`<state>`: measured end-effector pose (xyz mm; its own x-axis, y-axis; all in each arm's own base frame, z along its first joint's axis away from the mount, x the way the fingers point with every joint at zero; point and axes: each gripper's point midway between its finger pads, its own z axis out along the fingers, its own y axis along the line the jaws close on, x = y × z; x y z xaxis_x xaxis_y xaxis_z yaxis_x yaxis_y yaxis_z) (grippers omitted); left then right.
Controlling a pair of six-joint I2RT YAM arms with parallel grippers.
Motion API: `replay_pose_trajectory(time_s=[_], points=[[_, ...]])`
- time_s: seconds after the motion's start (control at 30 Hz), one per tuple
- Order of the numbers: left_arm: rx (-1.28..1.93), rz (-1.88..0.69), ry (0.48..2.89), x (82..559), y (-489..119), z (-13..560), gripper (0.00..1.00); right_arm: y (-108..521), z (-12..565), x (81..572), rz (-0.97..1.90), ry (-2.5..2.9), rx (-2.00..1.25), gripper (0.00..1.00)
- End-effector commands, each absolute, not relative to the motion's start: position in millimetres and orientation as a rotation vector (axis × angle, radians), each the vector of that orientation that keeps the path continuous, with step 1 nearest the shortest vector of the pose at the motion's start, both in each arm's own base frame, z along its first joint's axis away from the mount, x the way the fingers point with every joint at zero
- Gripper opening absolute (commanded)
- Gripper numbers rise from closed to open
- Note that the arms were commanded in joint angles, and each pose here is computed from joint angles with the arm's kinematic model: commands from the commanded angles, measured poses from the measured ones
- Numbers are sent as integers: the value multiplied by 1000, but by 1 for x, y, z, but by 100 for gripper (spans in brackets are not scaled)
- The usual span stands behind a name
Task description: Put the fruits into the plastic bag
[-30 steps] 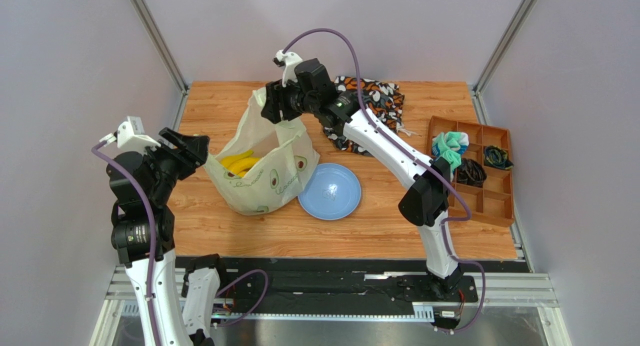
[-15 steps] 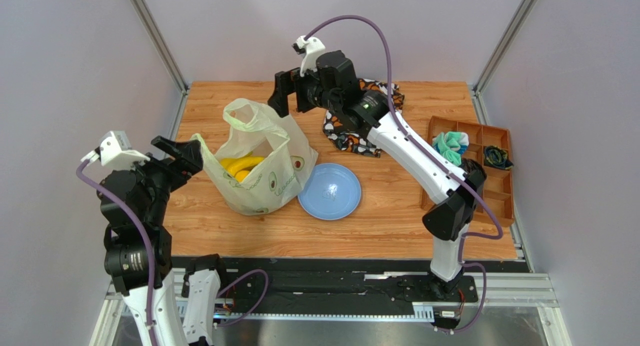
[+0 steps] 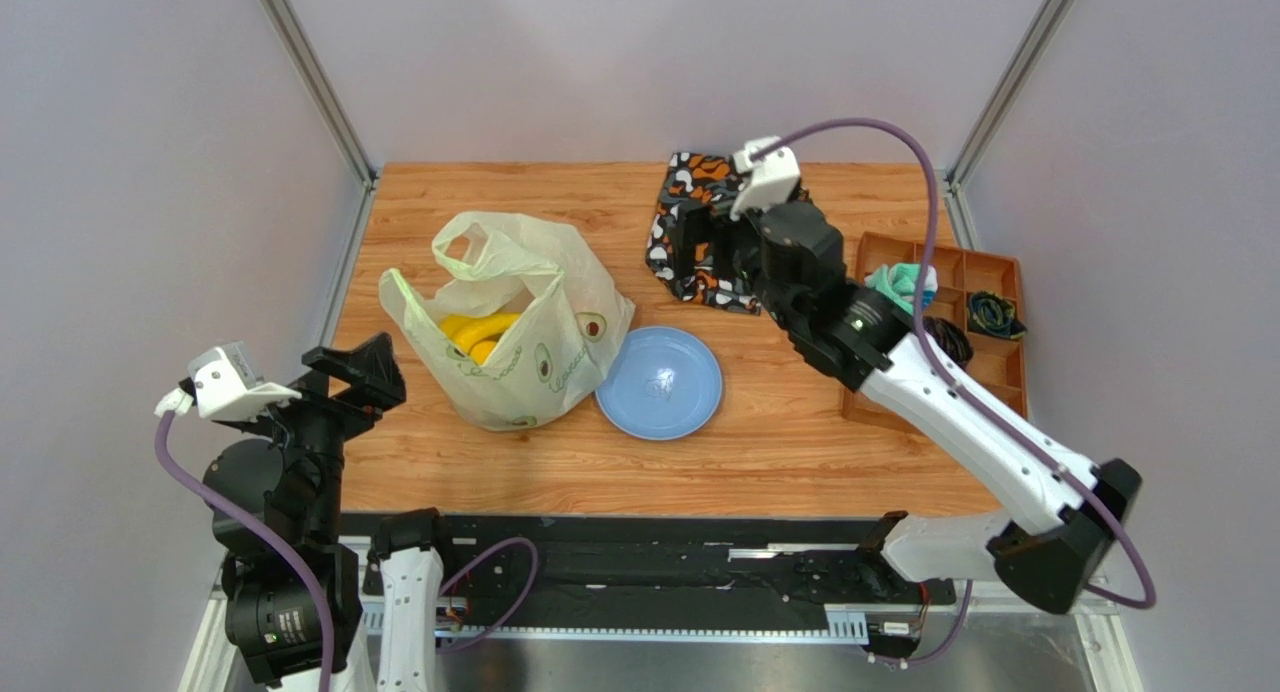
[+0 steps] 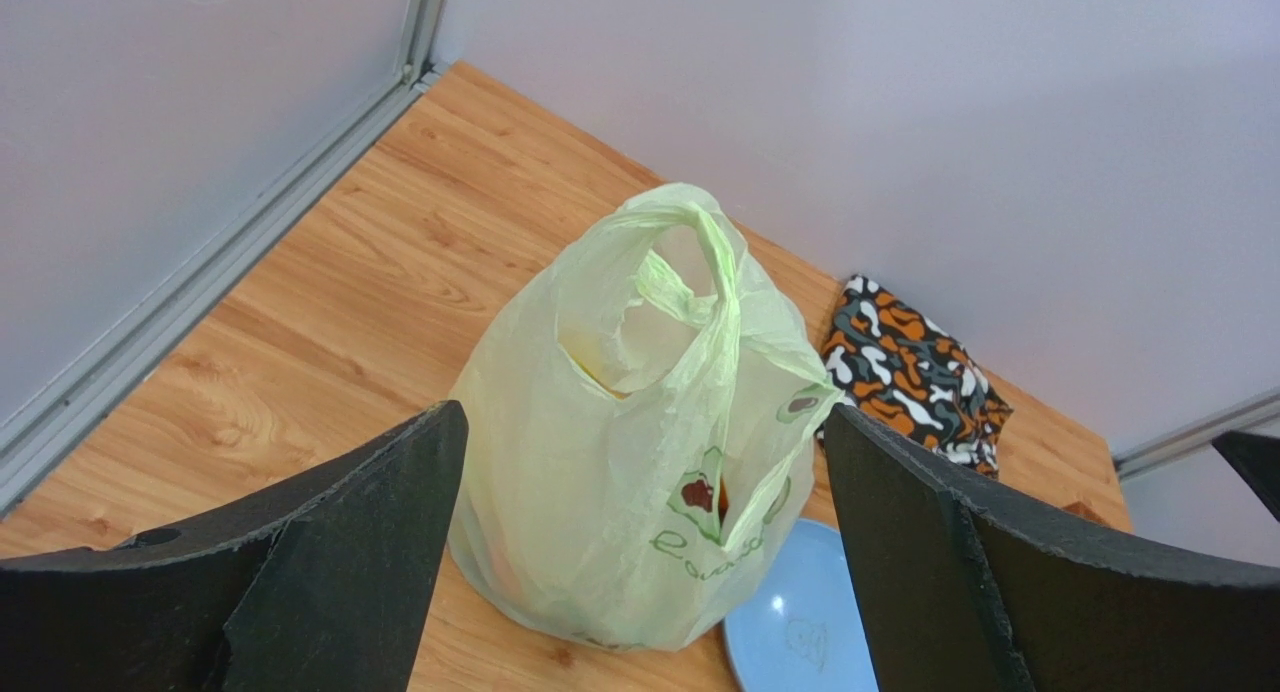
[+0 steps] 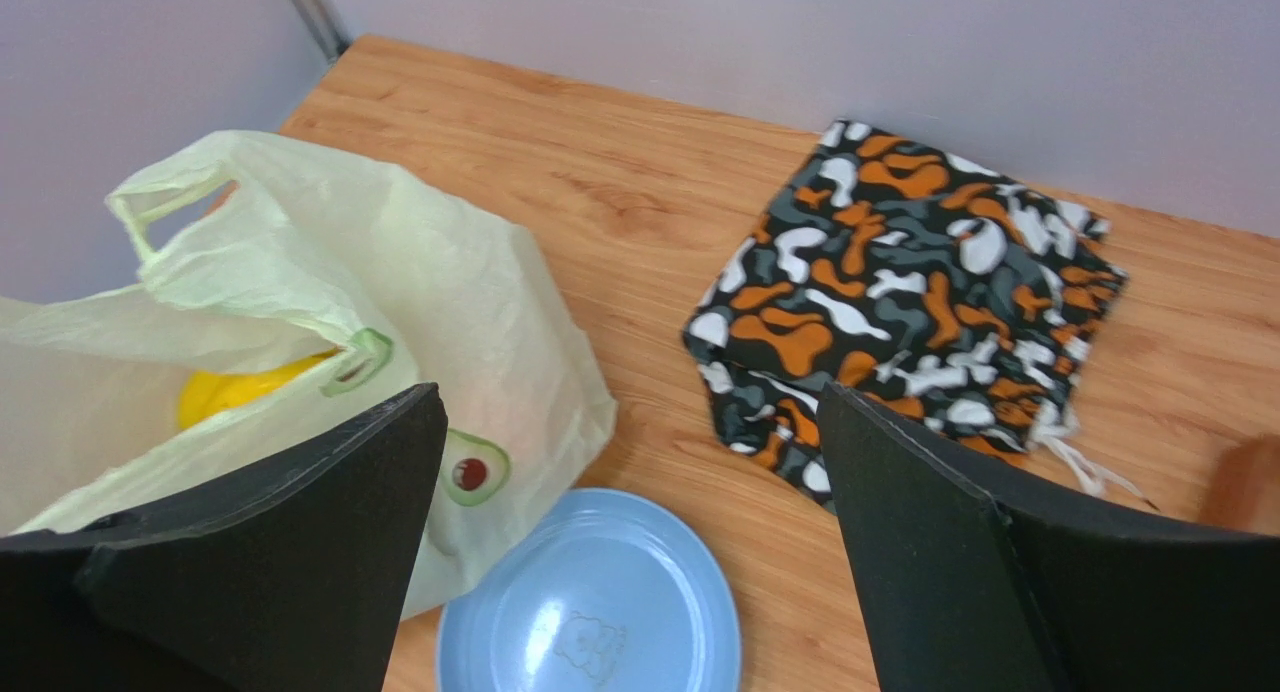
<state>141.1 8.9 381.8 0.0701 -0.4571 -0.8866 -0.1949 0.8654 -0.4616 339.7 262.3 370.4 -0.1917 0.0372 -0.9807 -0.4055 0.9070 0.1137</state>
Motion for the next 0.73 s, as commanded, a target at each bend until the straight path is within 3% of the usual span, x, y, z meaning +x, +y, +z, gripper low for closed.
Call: replay_pose_trajectory(time_s=[0.0, 0.27, 0.7], points=[[-484, -210, 1513, 138, 4, 379, 98, 210, 360, 330, 289, 1661, -114, 100], [-496, -232, 1523, 135, 1, 371, 98, 151, 332, 296, 215, 1650, 31, 100], [-508, -240, 1532, 132, 0, 368, 99, 131, 321, 287, 172, 1663, 96, 99]])
